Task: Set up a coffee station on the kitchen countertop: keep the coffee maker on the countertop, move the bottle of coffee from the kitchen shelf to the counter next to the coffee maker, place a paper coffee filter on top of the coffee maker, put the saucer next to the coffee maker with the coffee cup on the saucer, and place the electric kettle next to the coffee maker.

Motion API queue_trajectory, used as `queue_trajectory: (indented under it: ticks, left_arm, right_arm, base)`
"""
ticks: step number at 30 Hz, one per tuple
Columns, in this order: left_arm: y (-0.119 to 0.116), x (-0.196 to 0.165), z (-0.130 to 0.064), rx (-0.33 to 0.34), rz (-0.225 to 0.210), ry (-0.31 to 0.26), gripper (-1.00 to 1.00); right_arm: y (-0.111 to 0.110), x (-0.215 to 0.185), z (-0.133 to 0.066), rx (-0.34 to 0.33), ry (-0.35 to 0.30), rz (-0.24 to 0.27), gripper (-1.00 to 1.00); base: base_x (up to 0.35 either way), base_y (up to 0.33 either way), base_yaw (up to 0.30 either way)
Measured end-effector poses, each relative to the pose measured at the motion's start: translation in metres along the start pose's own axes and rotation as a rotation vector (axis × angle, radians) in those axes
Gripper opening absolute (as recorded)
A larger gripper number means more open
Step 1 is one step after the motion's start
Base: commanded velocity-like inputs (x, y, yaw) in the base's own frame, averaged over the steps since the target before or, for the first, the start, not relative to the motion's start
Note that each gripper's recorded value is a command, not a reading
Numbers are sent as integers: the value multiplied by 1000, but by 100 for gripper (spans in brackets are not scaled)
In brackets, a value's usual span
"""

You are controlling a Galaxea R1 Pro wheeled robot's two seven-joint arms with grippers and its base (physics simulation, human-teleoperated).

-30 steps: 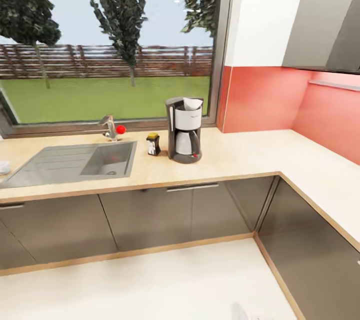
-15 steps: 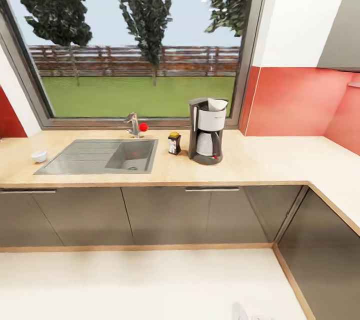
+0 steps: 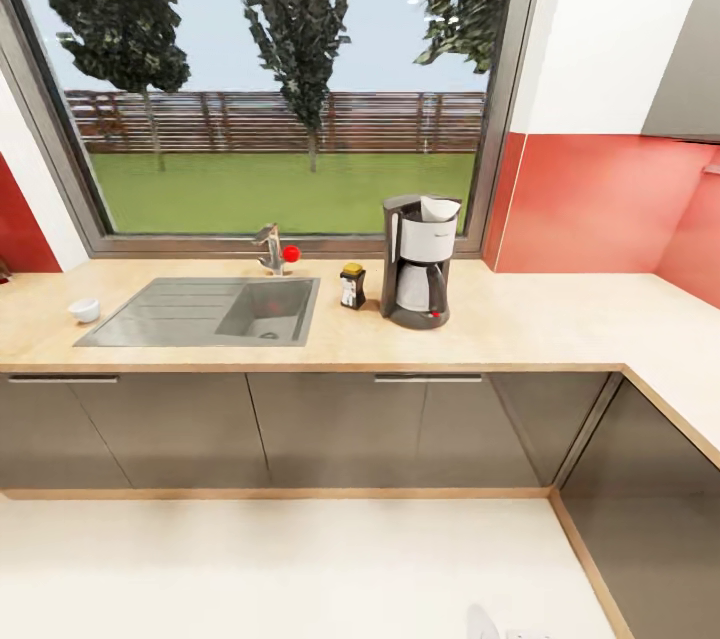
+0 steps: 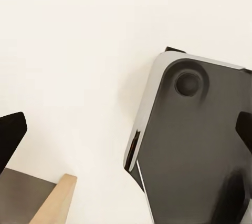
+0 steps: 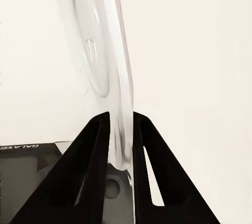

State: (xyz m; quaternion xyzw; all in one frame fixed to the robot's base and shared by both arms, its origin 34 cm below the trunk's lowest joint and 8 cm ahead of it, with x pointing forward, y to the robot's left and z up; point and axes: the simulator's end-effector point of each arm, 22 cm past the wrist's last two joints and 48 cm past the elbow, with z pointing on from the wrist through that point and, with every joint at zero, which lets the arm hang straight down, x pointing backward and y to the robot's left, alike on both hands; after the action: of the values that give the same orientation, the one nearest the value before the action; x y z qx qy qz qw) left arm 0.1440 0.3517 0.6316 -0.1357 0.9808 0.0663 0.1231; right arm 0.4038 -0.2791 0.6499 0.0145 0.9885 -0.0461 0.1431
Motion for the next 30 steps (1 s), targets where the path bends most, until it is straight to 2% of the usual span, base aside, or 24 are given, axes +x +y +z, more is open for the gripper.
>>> queue_trajectory:
  ticks: [11, 16, 19, 24, 27, 30]
  left_arm:
    - [10, -2, 0, -10, 10, 3, 100]
    - [30, -2, 0, -34, 28, 10, 100]
    - [37, -1, 0, -42, 32, 16, 100]
    - [47, -2, -1, -52, 46, 18, 100]
    - [60, -7, -1, -65, 64, 14, 100]
    - [64, -9, -1, -71, 69, 12, 100]
  right_arm:
    - [6, -1, 0, -8, -2, 6, -100]
    - [7, -13, -1, -10, -26, 11, -100]
    - [14, -59, -7, -34, -123, 21, -100]
    - [76, -126, -30, -223, -269, 20, -100]
    - [113, -174, -58, -336, -376, 14, -100]
    - [132, -229, -93, -384, -506, 17, -100]
  base:
    - [0, 0, 0]
    - [0, 0, 0]
    - [0, 0, 0]
    - [0, 0, 0]
    - [0, 0, 0]
    - [0, 0, 0]
